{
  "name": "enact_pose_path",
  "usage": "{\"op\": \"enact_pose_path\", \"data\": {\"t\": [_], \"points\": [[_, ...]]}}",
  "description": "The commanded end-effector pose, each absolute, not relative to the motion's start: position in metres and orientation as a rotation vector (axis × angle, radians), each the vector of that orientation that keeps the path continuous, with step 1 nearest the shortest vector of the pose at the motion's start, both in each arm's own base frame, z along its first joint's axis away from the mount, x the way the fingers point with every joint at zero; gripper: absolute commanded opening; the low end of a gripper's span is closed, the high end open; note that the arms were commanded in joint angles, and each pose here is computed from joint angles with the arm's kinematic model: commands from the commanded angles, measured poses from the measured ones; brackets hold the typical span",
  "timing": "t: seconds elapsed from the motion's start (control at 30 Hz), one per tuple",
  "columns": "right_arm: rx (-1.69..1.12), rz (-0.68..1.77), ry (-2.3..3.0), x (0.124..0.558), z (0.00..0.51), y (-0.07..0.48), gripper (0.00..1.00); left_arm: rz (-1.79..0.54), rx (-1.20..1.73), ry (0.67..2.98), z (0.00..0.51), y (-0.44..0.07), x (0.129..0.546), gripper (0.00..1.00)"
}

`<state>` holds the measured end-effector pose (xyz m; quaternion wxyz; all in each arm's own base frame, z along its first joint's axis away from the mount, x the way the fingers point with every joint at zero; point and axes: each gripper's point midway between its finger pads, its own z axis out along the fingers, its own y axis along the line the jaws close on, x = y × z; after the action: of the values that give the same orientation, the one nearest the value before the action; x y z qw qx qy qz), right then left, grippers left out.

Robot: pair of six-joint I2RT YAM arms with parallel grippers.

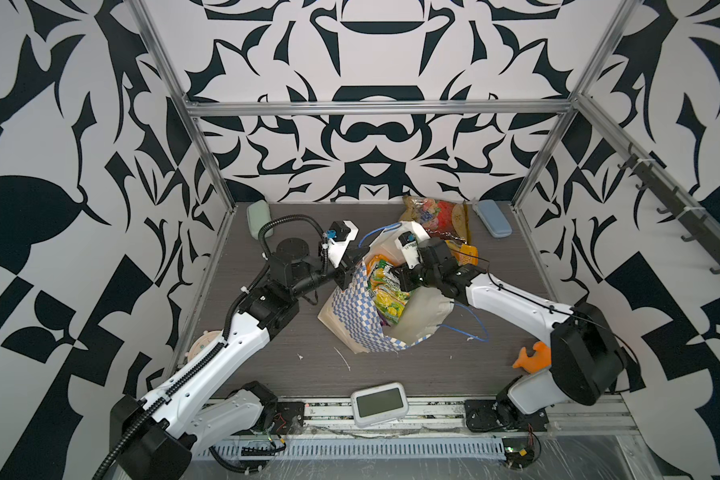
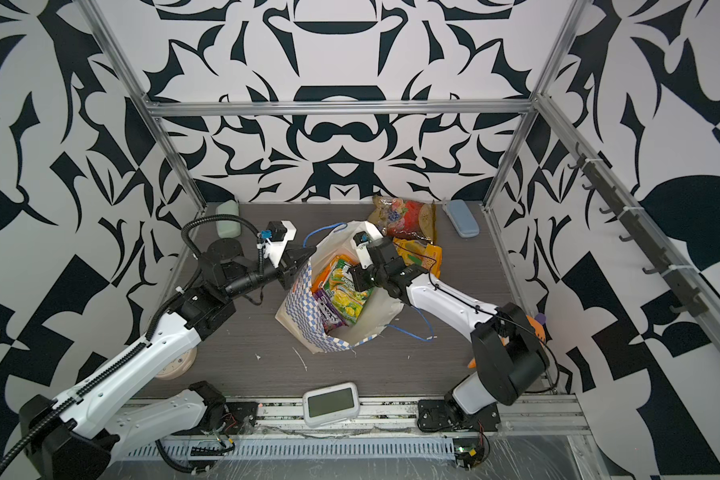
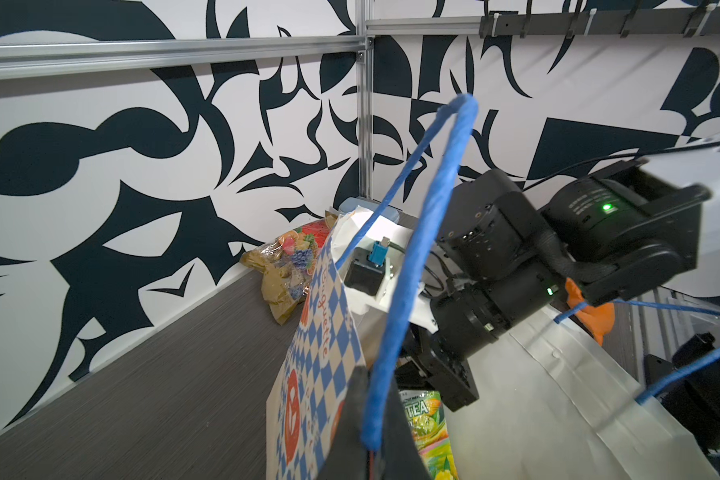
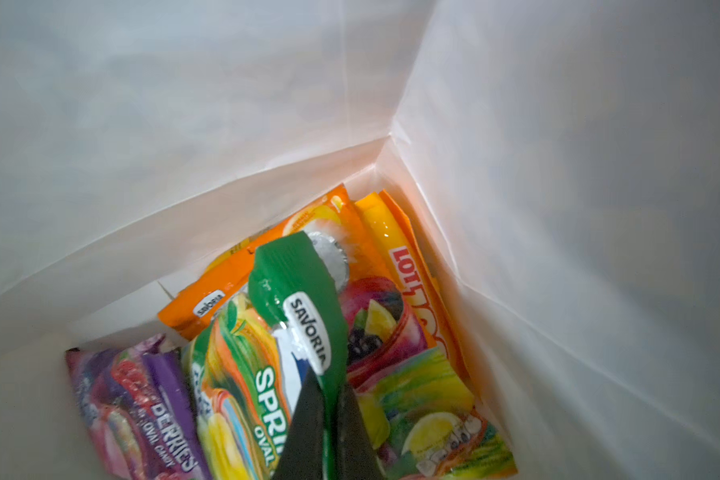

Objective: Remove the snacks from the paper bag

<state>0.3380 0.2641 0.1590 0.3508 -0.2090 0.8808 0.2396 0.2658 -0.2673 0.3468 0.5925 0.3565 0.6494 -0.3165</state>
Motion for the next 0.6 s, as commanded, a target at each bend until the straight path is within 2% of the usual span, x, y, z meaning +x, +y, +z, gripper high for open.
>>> {"op": "enact_pose_path", "data": {"t": [0.0, 0.57], "points": [[-0.523, 0.685, 2.165, 0.339, 0.214, 0.27, 0.0, -0.741, 0.805, 1.385, 0.378, -0.266, 0.26, 0.0], [-0.495, 0.741, 1.956, 0.321, 0.314, 0.26, 0.0, -0.65, 0.707, 1.416, 0.373, -0.25, 0.273, 0.0]]}}
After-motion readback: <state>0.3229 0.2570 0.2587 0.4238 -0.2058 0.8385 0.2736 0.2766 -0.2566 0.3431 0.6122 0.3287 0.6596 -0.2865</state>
